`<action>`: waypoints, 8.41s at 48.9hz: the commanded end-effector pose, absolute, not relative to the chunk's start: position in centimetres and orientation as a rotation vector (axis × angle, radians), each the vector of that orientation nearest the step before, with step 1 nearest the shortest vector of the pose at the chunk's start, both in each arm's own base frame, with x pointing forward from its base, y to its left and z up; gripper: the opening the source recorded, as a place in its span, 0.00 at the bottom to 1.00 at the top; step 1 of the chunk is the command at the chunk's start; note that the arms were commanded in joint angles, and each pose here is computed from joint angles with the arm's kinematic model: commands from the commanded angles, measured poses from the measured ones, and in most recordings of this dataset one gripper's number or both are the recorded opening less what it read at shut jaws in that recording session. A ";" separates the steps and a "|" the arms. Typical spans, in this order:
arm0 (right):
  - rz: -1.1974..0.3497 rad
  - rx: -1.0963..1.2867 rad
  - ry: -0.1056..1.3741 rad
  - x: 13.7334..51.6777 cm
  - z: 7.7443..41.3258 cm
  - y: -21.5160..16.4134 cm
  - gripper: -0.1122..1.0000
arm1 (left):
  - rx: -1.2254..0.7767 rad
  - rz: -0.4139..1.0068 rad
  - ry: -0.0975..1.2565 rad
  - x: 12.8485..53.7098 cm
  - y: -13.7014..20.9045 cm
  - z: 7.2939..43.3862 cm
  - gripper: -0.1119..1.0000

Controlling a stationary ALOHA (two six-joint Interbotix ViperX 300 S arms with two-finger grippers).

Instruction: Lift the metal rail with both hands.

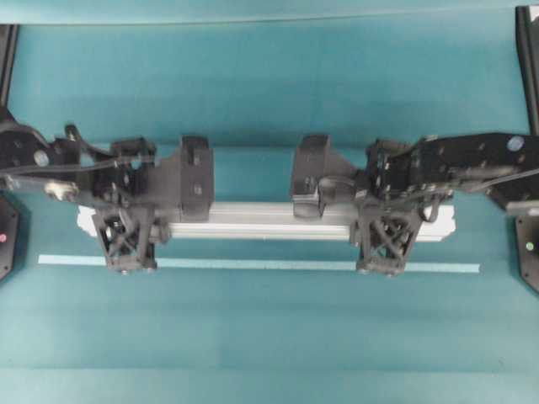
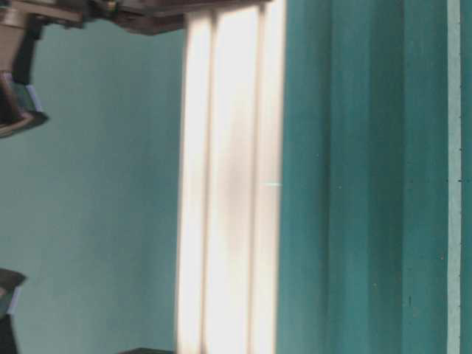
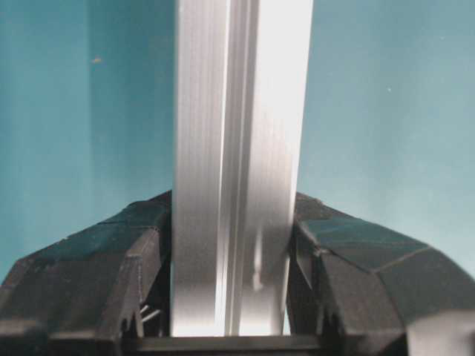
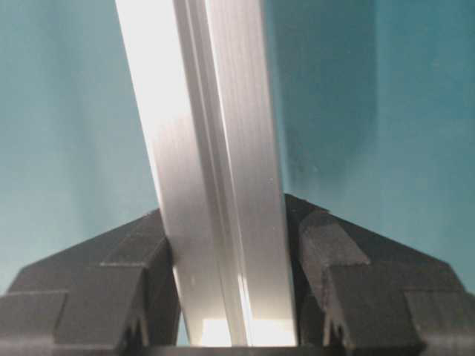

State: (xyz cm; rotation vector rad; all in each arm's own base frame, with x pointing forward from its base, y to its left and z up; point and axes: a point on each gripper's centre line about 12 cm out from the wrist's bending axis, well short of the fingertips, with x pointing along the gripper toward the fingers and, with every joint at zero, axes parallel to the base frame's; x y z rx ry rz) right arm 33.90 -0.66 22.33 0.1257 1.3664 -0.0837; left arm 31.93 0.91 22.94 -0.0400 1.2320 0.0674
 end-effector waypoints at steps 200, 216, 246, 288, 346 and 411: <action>-0.108 0.096 1.405 34.6 18.1 -0.9 0.45 | -0.159 0.176 1.253 31.9 2.5 19.2 0.43; -0.087 0.127 1.407 34.1 14.4 0.1 0.45 | -0.167 0.165 1.198 31.9 2.0 16.3 0.43; -0.070 0.130 1.400 33.6 11.7 0.8 0.45 | -0.216 0.167 1.140 31.9 0.8 13.7 0.43; -0.078 0.136 1.395 33.6 10.5 0.7 0.45 | -0.184 0.146 1.134 32.4 0.9 11.9 0.43; -0.087 0.139 1.436 33.1 9.2 0.5 0.45 | -0.143 0.117 1.155 31.3 0.7 10.6 0.43; -0.086 0.129 1.436 32.6 9.4 0.5 0.96 | -0.136 0.098 1.126 31.6 0.1 10.7 0.93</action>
